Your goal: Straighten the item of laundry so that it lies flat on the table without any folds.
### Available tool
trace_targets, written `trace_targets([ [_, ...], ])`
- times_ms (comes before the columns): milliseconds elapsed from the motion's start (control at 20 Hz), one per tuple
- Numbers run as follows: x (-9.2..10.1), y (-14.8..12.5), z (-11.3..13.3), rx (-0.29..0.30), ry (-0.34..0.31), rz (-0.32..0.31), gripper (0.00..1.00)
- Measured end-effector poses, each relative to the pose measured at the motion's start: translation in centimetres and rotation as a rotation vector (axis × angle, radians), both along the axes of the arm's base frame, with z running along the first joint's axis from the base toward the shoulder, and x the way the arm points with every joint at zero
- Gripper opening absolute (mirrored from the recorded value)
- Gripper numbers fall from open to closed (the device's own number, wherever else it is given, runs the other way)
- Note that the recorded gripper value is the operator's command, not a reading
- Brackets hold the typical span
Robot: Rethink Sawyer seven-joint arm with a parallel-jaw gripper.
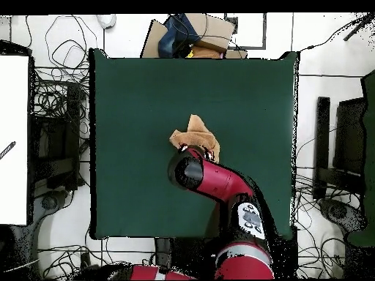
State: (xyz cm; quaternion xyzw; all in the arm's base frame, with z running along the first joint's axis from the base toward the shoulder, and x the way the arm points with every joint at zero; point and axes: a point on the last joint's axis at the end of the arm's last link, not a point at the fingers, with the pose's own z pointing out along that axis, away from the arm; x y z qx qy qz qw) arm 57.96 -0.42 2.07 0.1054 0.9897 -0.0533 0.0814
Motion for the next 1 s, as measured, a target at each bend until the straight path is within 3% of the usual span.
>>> trace_targets([
  [1000, 0.7, -3.2, 0.9, 0.004, -0.02, -0.076, 0.0],
])
